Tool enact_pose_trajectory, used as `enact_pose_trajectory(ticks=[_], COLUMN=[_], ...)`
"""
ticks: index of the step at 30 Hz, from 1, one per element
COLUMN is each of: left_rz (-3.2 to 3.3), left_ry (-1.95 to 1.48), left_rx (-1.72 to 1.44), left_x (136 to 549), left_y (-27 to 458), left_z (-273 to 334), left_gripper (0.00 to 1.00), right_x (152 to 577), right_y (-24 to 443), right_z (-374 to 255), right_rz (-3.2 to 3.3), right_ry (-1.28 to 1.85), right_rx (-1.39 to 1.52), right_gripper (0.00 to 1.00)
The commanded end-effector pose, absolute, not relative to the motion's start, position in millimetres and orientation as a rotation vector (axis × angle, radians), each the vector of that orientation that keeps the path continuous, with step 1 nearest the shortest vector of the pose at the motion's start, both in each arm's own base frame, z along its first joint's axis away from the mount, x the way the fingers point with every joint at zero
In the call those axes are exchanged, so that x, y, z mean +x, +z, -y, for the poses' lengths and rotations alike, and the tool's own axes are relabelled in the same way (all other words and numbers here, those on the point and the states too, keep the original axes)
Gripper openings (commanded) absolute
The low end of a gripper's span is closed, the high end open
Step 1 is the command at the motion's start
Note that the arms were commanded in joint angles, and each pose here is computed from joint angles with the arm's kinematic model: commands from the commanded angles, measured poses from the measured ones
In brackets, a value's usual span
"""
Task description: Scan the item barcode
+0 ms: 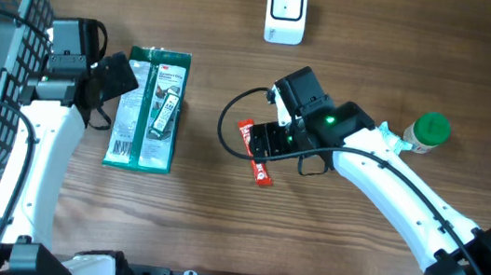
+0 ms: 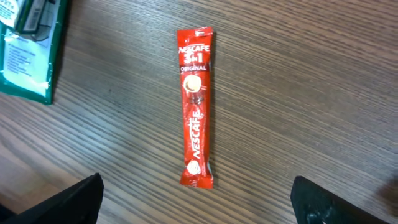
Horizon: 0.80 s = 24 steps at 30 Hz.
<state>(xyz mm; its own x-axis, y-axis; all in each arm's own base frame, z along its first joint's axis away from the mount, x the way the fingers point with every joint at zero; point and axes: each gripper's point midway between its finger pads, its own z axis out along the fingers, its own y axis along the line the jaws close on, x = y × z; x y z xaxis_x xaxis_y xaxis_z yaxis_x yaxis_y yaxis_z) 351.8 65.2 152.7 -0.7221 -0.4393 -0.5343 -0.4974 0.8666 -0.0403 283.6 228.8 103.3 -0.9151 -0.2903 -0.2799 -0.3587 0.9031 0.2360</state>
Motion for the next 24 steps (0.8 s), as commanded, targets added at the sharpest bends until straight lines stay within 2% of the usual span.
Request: enact_pose_trajectory(ticks=[1,13,20,24], left_rz=[-2.477,-2.477,-2.477,-2.477], left_ry=[0.136,0.136,0.136,0.136], left_rx=[-0.694,-0.694,-0.694,-0.694], left_x=[353,353,353,353], left_y=[156,156,156,156], left_z=[-66,-66,-66,-66], left_gripper=[1.0,1.0,1.0,1.0], right_x=[290,294,309,314], right_y=[109,114,167,175], right_z=[-226,-231,-235,-226], right_rz=[-2.805,-2.77,-2.74,-2.755], right_ry=[0.386,0.413,0.594,0.665], right_rx=[-0.479,-0.506,-0.457,-0.405], right_gripper=[0.98,1.0,1.0,1.0])
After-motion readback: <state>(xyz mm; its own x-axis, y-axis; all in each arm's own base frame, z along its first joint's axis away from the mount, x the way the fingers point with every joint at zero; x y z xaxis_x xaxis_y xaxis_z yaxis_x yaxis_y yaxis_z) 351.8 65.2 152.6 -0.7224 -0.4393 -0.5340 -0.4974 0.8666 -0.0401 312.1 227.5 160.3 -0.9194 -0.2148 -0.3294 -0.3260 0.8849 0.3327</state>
